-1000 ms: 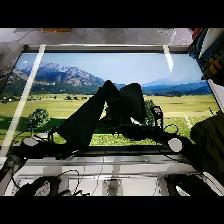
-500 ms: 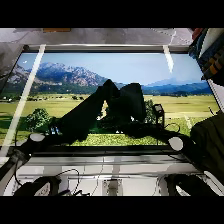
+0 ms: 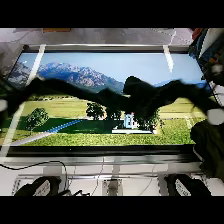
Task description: Fold the clothes and pants, and hang the long-sleeved shirts on hangers.
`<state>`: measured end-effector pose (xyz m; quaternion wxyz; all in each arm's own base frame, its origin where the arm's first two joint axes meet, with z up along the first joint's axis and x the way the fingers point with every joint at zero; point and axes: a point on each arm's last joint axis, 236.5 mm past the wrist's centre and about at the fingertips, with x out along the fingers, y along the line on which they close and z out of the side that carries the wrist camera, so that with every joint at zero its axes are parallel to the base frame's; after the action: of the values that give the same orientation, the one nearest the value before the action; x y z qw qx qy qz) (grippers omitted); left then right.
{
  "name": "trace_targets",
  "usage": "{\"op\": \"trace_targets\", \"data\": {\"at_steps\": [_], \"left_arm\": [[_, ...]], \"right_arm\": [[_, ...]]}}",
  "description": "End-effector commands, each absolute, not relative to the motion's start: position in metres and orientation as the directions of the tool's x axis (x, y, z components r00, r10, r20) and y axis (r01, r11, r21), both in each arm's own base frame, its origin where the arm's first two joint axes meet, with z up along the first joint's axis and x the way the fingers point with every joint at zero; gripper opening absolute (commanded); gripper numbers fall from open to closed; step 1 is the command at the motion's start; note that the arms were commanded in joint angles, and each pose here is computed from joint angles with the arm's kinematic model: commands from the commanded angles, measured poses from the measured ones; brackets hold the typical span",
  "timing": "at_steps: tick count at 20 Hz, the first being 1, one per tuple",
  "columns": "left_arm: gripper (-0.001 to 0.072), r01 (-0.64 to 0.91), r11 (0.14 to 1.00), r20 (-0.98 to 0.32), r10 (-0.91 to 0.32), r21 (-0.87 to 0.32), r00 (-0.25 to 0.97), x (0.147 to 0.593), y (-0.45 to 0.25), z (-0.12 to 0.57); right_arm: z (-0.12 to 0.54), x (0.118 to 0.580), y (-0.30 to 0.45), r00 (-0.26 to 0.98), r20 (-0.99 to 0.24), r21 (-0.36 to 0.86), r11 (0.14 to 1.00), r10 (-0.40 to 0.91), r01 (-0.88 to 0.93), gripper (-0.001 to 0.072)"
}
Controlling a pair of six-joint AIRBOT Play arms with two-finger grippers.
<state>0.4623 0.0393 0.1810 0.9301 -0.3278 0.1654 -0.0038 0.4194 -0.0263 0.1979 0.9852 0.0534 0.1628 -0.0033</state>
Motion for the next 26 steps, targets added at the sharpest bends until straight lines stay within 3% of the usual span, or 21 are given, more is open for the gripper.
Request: {"op": "trace_targets", "data": {"at_steps": [1, 4, 8, 10, 16, 21, 23, 26], "left_arm": [[0.0016, -0.154, 0.837, -0.193, 0.059, -0.525, 0.979, 0.458, 0.108, 0.247], [0.0017, -0.217, 0.890, -0.310, 0.090, -0.402, 0.947, 0.443, 0.129, 0.219], [0.0017, -0.259, 0.952, -0.532, 0.137, -0.162, 0.835, 0.415, 0.148, 0.163], [0.0017, -0.250, 0.964, -0.638, 0.134, -0.095, 0.759, 0.401, 0.150, 0.133], [0.0016, -0.258, 0.966, -0.845, 0.117, -0.025, 0.522, 0.349, 0.148, 0.038], [0.0016, -0.333, 0.943, -0.923, 0.135, 0.009, 0.360, 0.306, 0.150, -0.023], [0.0016, -0.374, 0.927, -0.912, 0.148, -0.006, 0.382, 0.313, 0.154, -0.023], [0.0014, -0.474, 0.879, -0.823, 0.228, -0.056, 0.521, 0.349, 0.174, 0.014]], "right_arm": [[0.265, 0.412, -0.092, 0.967, -0.212, 0.077, 0.983, -0.145, 0.164, 0.0046], [0.241, 0.401, -0.115, 0.934, -0.309, 0.024, 0.980, -0.179, 0.196, 0.0046], [0.175, 0.377, -0.122, 0.816, -0.559, -0.055, 0.989, -0.144, 0.137, 0.0046], [0.134, 0.363, -0.121, 0.722, -0.684, -0.050, 0.994, -0.107, 0.100, 0.0046], [0.019, 0.318, -0.092, 0.361, -0.927, 0.178, 0.966, 0.101, 0.185, 0.0046], [-0.035, 0.277, -0.058, 0.074, -0.951, 0.309, 0.908, 0.301, 0.284, 0.0046], [-0.031, 0.293, -0.040, 0.129, -0.914, 0.404, 0.877, 0.383, 0.259, 0.0046], [0.009, 0.357, -0.024, 0.383, -0.801, 0.557, 0.807, 0.460, 0.196, 0.0046]]}}
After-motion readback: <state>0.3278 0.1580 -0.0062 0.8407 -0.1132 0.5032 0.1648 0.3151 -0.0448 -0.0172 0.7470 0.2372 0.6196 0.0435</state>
